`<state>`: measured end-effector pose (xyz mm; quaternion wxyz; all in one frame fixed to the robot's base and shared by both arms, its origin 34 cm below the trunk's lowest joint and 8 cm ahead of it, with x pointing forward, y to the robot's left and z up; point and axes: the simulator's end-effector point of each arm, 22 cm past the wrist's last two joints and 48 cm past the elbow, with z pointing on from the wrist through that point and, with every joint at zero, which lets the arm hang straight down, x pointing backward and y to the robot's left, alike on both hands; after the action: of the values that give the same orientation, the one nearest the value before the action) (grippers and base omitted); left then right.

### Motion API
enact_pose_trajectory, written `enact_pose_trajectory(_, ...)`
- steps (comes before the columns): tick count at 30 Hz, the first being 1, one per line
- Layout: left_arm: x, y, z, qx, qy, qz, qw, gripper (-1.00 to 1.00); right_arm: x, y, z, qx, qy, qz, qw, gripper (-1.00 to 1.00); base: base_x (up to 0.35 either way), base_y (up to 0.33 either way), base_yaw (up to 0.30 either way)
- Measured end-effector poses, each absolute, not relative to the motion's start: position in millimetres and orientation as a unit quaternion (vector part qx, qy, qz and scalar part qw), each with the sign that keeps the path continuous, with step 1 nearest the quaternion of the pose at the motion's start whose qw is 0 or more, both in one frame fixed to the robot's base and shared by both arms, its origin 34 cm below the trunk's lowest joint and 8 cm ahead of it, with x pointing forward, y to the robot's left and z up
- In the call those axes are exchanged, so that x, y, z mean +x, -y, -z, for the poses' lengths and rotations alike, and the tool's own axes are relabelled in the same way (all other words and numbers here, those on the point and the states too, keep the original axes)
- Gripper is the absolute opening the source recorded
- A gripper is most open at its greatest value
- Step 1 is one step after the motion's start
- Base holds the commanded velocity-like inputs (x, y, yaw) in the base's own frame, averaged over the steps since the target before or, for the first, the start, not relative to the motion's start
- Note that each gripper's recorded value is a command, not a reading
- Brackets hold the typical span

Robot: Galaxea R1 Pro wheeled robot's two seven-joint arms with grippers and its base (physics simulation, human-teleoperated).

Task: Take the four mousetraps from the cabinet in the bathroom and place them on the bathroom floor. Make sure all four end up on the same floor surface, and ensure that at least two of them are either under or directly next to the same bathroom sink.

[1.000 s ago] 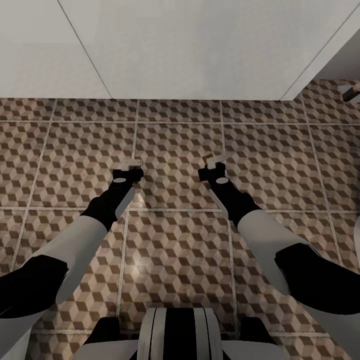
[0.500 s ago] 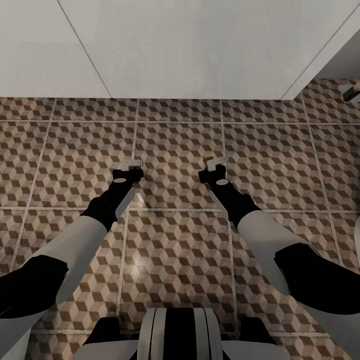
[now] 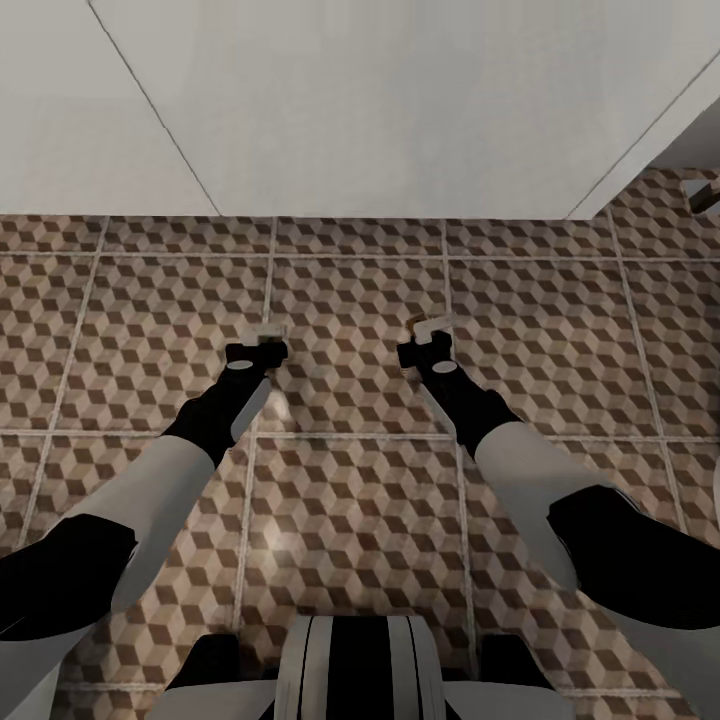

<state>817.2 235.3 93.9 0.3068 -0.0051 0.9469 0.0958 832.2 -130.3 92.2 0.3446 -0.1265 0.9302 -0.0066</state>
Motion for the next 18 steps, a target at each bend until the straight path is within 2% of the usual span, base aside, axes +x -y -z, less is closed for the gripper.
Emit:
enact_pose_trajectory(9, 817.6, -235.2, -94.2, -0.005, -0.947, -0.096, 0.308, -1.0, 831.2, 131.7, -90.9, -0.127, -0.931, 0.008, 0.343, -1.0, 0.287, 0.0, 0.0)
enact_pose_trajectory(18, 817.5, -235.2, -93.9, -0.005, -0.947, -0.096, 0.307, -1.0, 824.1, 134.4, -83.9, -0.128, -0.934, 0.01, 0.334, -1.0, 0.054, 0.01, 0.0)
